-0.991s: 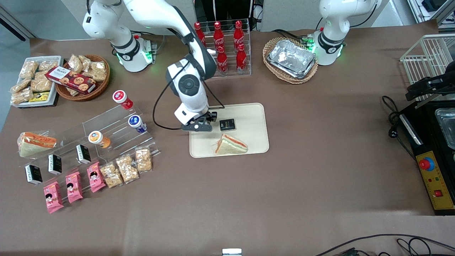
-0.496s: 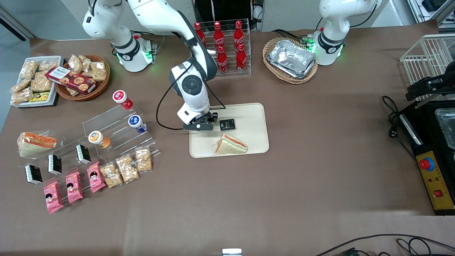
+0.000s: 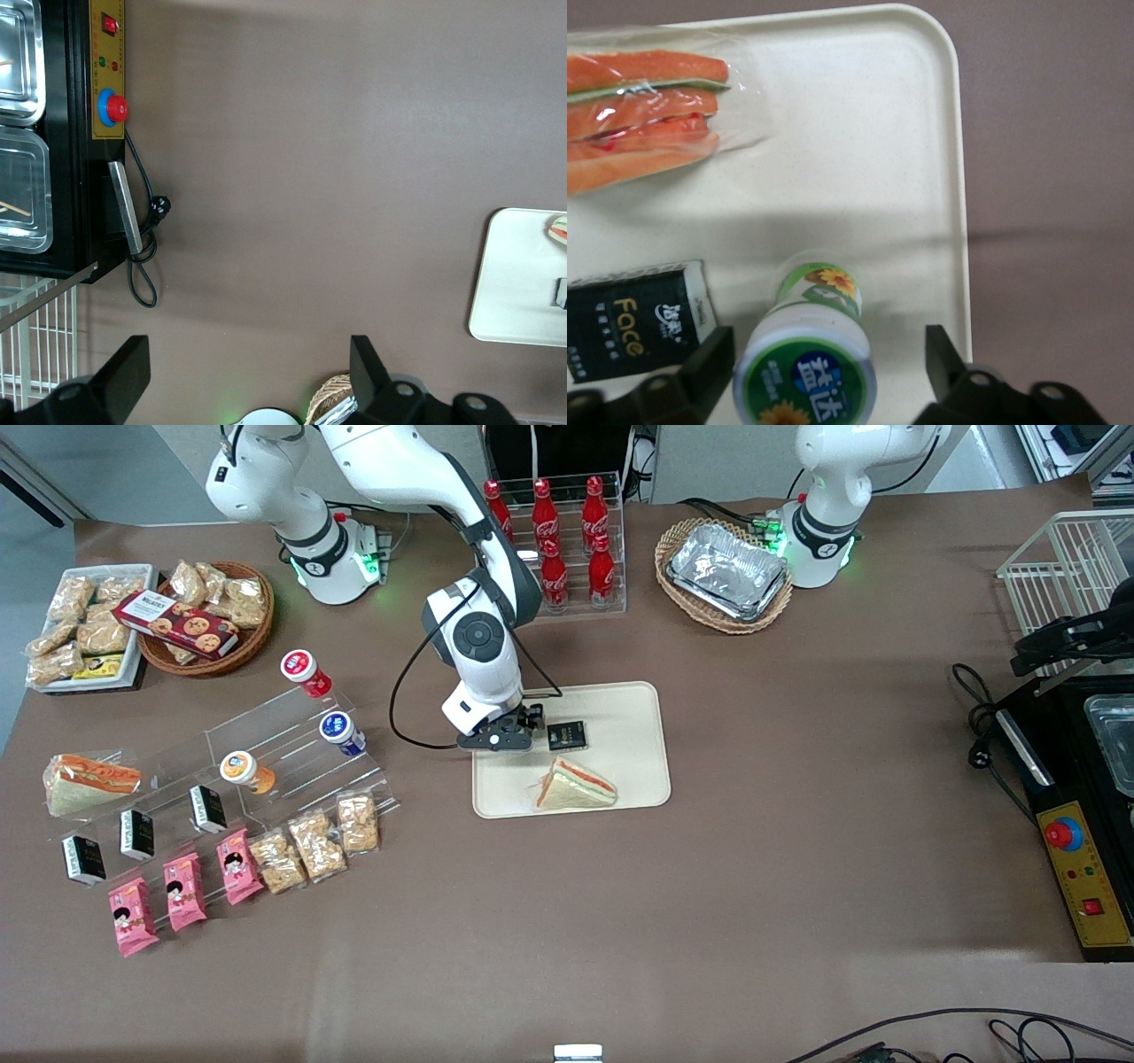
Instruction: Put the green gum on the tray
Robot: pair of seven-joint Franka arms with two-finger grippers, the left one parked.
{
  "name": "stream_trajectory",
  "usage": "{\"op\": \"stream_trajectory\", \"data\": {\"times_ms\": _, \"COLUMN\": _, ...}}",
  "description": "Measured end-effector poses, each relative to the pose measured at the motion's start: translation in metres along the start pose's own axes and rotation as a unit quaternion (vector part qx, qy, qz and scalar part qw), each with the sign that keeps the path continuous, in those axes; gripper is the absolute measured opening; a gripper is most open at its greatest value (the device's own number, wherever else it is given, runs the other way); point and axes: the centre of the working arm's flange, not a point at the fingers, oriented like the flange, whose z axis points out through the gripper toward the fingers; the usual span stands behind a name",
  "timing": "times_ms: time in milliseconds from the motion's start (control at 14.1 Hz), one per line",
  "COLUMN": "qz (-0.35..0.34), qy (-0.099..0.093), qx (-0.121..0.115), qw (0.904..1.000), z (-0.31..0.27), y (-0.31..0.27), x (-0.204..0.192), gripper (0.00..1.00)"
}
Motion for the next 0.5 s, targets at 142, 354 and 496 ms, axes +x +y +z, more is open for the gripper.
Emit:
{"op": "stream_trajectory", "data": {"times_ms": 142, "qz": 0.004, "qy": 0.0, "qx": 0.004, "qw": 1.0, "z": -0.002, "y": 0.0, "x": 0.002, "gripper": 1.0}}
{"op": "stream_trajectory", "data": {"times_ms": 354, "qz": 0.008, "qy": -0.016, "qx": 0.019, "qw": 0.9997, "z": -0.034, "y": 0.022, "x": 0.027, "gripper": 1.0}}
{"op": "stream_trajectory", "data": {"times_ms": 496, "qz": 0.025, "qy": -0.044, "qx": 0.044, "qw": 0.9977, "z": -0.082, "y": 0.058, "x": 0.058, "gripper": 1.0}}
